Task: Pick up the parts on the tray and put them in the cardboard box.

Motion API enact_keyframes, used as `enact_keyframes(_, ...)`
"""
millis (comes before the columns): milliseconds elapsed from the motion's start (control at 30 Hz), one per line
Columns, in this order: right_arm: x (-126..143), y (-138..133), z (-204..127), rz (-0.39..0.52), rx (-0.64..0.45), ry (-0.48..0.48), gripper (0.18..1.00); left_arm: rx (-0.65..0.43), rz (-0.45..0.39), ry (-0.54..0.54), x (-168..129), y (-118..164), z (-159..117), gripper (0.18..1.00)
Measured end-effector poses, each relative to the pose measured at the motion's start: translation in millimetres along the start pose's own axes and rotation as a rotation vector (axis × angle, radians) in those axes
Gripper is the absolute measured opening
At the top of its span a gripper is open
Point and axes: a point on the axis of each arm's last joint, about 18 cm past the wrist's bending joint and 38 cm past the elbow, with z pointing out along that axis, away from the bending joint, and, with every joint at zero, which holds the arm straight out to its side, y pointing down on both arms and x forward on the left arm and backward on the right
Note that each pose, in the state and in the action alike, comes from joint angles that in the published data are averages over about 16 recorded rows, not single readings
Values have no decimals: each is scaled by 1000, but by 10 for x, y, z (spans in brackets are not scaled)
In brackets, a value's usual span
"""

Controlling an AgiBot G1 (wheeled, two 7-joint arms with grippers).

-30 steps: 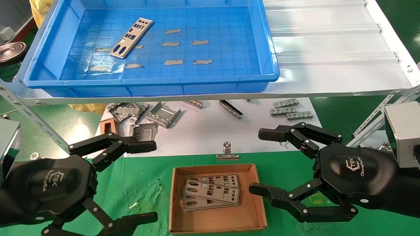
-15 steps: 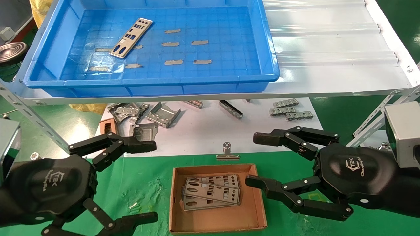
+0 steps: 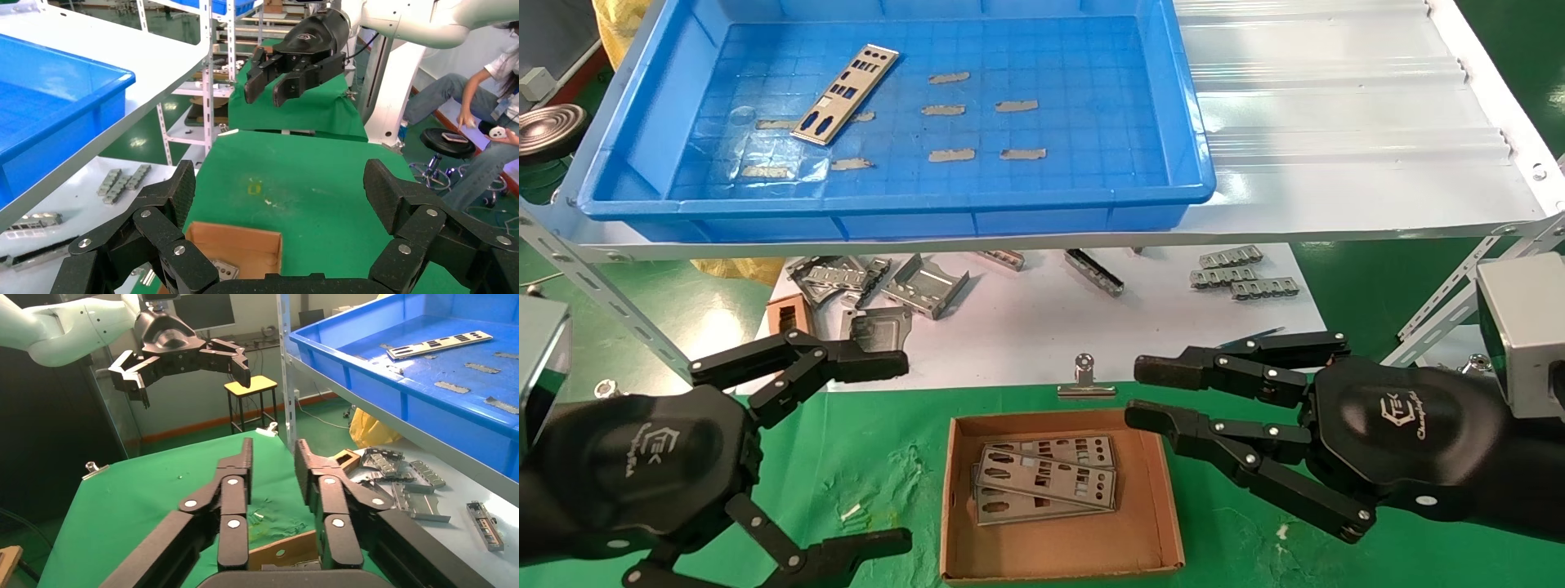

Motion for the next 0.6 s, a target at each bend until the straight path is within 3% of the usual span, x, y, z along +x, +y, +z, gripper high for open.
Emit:
enact_keyframes(367,0,0,0,0,0,0,266,-5,19,-16,-68,-88,2,1001)
enact_keyframes(600,0,0,0,0,0,0,209,-25,86,-93,-417,-348,28,1001)
